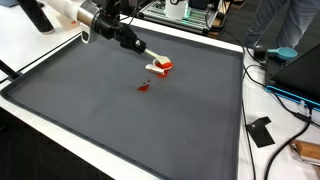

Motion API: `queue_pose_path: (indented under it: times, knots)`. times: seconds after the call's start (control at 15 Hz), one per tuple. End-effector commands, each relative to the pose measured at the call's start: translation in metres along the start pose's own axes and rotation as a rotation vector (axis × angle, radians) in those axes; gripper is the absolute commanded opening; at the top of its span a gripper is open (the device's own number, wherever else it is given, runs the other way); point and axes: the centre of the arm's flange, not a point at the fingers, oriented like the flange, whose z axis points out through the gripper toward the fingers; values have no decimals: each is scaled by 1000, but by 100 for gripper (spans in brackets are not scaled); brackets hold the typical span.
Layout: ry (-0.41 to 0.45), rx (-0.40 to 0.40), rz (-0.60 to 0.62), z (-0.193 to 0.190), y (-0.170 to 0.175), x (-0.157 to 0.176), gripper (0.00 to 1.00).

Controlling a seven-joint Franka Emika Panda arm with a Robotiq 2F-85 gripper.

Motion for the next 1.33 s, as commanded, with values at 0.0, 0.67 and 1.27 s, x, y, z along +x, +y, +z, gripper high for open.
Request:
queue_pose_path:
  times: [0.0,0.67,1.27]
  knots:
    - [4,36,-11,-6,13,3,3]
    - [58,-105,16,-1,8,6,3]
    - [28,-71,-9,12,-4,11,3]
